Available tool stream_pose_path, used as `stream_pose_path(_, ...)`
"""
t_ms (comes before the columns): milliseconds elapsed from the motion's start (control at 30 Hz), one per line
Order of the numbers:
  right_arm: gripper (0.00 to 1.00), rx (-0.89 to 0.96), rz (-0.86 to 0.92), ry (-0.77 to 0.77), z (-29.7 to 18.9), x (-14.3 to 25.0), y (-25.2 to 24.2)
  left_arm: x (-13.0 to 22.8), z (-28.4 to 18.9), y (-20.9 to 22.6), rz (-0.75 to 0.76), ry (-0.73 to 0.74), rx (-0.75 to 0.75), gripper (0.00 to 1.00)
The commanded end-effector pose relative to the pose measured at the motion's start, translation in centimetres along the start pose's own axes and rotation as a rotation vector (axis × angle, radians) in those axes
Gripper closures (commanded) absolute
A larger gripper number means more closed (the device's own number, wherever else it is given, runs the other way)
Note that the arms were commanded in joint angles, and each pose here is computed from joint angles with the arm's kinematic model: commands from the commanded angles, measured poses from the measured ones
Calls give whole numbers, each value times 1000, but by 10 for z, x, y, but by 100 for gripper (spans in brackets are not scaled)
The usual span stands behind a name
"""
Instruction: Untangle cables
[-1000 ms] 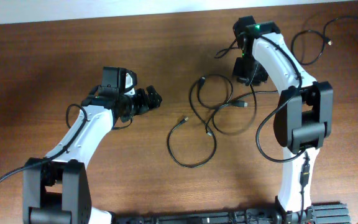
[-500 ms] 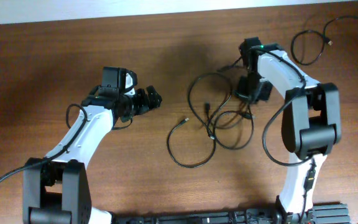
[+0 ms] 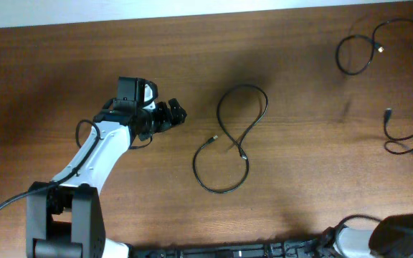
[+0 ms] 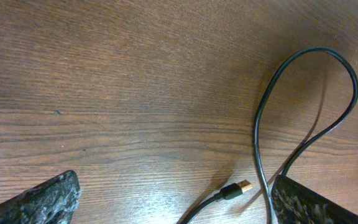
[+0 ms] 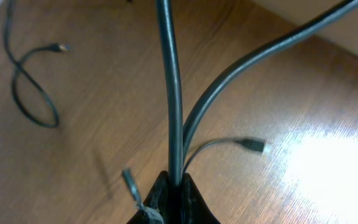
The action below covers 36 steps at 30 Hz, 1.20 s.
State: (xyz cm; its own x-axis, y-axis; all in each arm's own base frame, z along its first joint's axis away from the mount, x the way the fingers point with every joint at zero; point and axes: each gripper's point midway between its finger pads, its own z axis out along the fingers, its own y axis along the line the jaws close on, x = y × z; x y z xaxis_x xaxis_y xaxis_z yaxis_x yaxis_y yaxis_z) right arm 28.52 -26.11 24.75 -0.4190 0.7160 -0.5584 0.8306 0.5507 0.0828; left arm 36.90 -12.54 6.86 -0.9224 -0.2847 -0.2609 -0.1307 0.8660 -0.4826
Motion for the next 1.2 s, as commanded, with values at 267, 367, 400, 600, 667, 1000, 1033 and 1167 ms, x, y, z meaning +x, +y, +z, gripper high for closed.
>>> stream_pose_path(267,76,188,-233,419,208,81,-24,0,1,1,19,1,-5,1)
stream_pose_path(367,2,193,-143,399,187,64,-20,0,1,2,18,1,-5,1)
stream_pose_path(400,1,172,-101,371,165,45,-13,0,1,1,19,0,-5,1)
stream_pose_path(600,1,-314,-203,390,63,55,125,0,1,1,19,0,-5,1)
stream_pose_path(667,1,-343,-330,478,48,101,165,0,1,2,18,0,-5,1)
stream_pose_path(1000,1,-493,-993,655,22,388,254,-53,-54,37,-181,-147,81,1)
stream_pose_path(1033,1,-497,-1028,664,24,407,248,-54,-69,53,-234,-158,68,1)
stream_pose_path(1167,1,-592,-1279,629,21,443,241,-27,-116,116,-433,-127,-31,1)
